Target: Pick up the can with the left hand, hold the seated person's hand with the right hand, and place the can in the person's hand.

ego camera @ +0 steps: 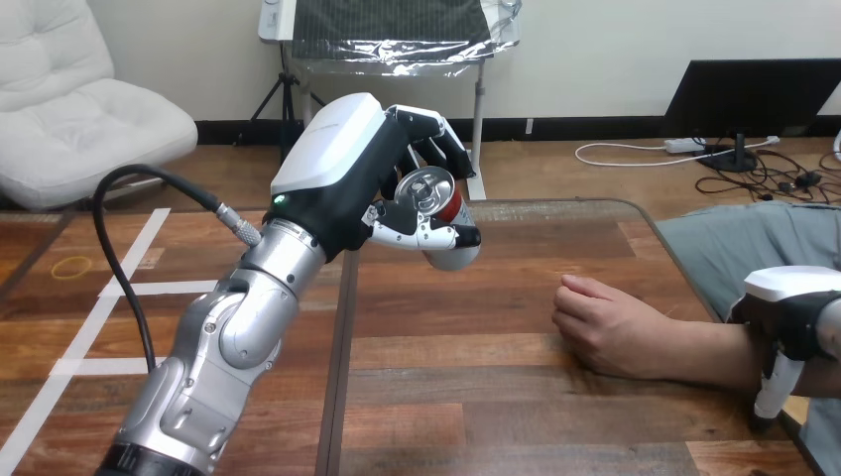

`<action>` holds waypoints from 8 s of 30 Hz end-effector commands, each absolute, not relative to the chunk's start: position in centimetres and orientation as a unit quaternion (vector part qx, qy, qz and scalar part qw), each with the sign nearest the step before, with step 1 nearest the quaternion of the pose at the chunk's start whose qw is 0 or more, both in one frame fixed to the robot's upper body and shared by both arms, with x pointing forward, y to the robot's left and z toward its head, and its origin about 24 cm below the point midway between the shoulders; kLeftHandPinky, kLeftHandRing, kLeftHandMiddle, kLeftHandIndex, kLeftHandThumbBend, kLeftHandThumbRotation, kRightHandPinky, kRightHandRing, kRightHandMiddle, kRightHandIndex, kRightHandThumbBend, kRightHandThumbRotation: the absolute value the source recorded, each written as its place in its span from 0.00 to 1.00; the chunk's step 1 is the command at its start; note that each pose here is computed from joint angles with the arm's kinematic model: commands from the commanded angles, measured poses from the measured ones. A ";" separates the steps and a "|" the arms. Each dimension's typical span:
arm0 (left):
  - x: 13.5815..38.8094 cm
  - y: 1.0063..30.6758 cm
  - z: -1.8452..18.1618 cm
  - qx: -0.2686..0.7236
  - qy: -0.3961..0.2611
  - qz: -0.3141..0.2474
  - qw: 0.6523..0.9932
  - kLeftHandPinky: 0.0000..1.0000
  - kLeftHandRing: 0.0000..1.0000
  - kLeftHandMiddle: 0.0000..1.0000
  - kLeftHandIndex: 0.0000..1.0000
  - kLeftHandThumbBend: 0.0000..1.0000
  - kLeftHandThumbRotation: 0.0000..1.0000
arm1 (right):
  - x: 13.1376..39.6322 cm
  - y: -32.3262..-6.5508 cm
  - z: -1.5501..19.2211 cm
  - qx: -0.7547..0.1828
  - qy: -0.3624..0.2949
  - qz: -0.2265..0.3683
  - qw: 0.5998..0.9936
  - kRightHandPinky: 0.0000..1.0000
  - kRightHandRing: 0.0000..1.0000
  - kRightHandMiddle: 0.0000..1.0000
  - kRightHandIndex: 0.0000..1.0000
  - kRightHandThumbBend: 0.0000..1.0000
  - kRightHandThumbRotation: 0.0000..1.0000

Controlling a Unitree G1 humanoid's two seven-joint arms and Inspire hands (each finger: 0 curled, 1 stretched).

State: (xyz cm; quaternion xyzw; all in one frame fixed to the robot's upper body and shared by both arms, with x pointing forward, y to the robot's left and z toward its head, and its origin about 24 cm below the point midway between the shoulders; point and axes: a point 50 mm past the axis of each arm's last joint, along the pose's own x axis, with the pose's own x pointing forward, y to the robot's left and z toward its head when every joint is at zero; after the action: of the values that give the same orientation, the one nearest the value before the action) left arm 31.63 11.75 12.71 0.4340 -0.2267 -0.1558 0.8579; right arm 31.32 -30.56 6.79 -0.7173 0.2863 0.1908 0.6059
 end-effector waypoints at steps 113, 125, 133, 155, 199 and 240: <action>32.5 8.3 16.2 0.406 -0.303 -0.163 0.847 0.34 0.38 0.45 0.49 0.57 0.00 | 32.9 -29.8 9.5 -0.700 0.185 0.151 0.673 0.36 0.45 0.53 0.52 0.69 0.00; 32.3 6.0 16.8 0.392 -0.310 -0.187 0.846 0.32 0.37 0.44 0.49 0.59 0.00 | 33.5 -28.6 13.0 -0.712 0.126 0.142 0.676 0.32 0.40 0.48 0.51 0.70 0.00; 32.2 5.5 16.7 0.387 -0.314 -0.196 0.845 0.31 0.36 0.43 0.49 0.59 0.00 | 33.6 -27.8 14.2 -0.726 0.094 0.142 0.666 0.32 0.41 0.50 0.51 0.72 0.00; 32.1 5.1 16.2 0.397 -0.313 -0.202 0.839 0.31 0.36 0.44 0.48 0.59 0.00 | 34.3 -25.4 17.3 -0.739 0.064 0.146 0.654 0.30 0.39 0.47 0.50 0.71 0.00; 32.1 4.8 15.6 0.399 -0.303 -0.208 0.840 0.31 0.36 0.44 0.48 0.58 0.00 | 35.4 -22.6 19.4 -0.744 0.029 0.155 0.649 0.33 0.41 0.48 0.52 0.72 0.00; 32.2 4.9 15.1 0.415 -0.284 -0.229 0.833 0.31 0.36 0.45 0.49 0.58 0.00 | 34.7 -23.6 18.2 -0.742 0.032 0.167 0.648 0.36 0.43 0.51 0.54 0.75 0.00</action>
State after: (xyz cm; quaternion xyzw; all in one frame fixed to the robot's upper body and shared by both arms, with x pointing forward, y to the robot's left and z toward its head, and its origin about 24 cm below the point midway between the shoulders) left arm 31.67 5.84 12.81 0.4062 -0.2526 -0.2221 0.8496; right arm 33.42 -24.82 12.72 -0.7355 0.1197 0.2280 0.6267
